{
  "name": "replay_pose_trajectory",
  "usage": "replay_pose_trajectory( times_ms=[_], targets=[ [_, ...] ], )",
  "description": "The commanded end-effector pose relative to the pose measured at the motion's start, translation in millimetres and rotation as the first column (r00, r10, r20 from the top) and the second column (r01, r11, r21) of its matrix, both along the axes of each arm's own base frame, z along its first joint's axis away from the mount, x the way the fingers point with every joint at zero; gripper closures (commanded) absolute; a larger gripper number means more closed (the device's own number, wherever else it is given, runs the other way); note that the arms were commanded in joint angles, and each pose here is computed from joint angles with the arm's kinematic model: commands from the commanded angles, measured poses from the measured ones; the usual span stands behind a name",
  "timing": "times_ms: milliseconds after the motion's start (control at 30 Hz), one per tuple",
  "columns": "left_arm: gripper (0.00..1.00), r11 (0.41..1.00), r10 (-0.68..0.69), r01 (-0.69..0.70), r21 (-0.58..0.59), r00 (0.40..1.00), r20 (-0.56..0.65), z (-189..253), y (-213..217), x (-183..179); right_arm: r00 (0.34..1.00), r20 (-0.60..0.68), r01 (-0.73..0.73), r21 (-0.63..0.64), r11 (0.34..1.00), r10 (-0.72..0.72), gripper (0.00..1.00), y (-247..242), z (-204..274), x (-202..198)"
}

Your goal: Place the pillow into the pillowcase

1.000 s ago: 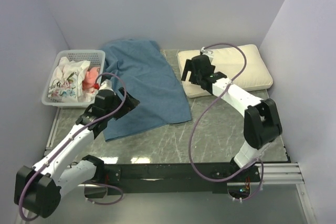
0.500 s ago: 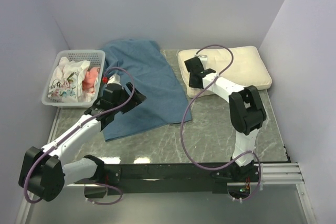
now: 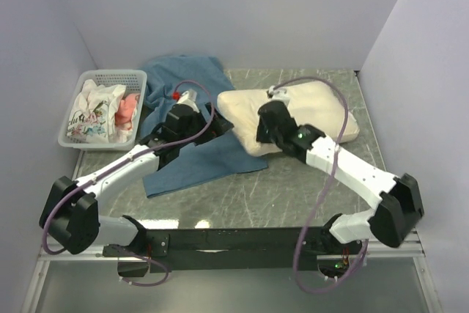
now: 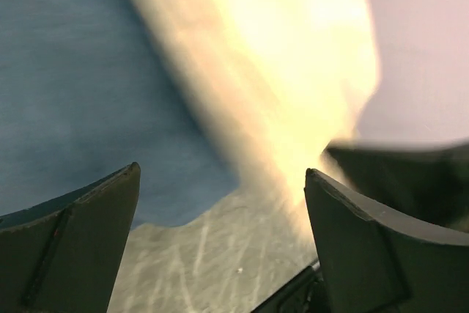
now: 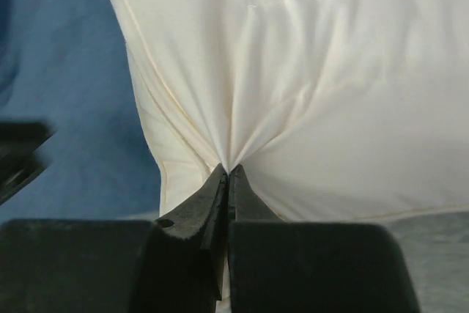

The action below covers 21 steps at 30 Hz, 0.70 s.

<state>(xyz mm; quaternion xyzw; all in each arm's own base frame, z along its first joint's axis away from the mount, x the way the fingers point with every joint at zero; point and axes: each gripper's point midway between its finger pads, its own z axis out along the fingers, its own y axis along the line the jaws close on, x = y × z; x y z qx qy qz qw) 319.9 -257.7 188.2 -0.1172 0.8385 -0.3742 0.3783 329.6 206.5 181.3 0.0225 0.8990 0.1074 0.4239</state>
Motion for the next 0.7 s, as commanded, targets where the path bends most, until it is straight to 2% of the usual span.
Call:
replay_pose_trajectory(
  times_ms=[0,133,233,267,433,467,567,667],
  targets=[
    [0.01,0.995,-0.058,0.065,-0.075,0.995,0.081,31.1,-40.0,5.1,0.997,0.074,0.013,0.12,0.993,-0.022,1.0,16.9,16.9,-21.9],
    [0.01,0.993,-0.068,0.072,-0.097,0.997,0.042,19.0,-60.7,6.0,0.992,0.116,0.021,0.164,0.986,-0.04,1.0,15.8,32.1,-35.5],
    [0.05,0.997,-0.057,0.056,-0.051,0.998,-0.021,-1.6,-71.3,9.9,0.988,0.153,-0.022,0.215,0.976,-0.011,1.0,18.8,52.5,-49.5],
    [0.12,0.998,-0.051,0.05,-0.032,0.998,-0.037,-6.4,-75.5,13.6,0.987,0.158,-0.04,0.214,0.976,0.005,1.0,21.0,56.4,-56.3],
    [0.35,0.998,-0.029,0.032,0.046,0.997,-0.067,-19.1,-80.3,21.2,0.971,0.226,-0.133,0.263,0.955,0.073,1.0,36.3,99.6,-86.4],
    [0.47,0.999,-0.035,0.037,0.039,0.998,-0.058,-12.7,-84.6,23.5,0.969,0.232,-0.151,0.266,0.952,0.089,1.0,41.5,103.9,-92.4],
    [0.65,0.997,-0.046,0.049,0.058,0.998,-0.048,-8.2,-91.4,25.5,0.955,0.251,-0.228,0.267,0.936,0.161,1.0,69.1,117.3,-113.7],
    [0.73,0.996,-0.056,0.058,0.065,0.997,-0.045,-7.7,-95.2,24.9,0.949,0.238,-0.266,0.243,0.933,0.208,1.0,91.7,112.7,-120.7]
  ],
)
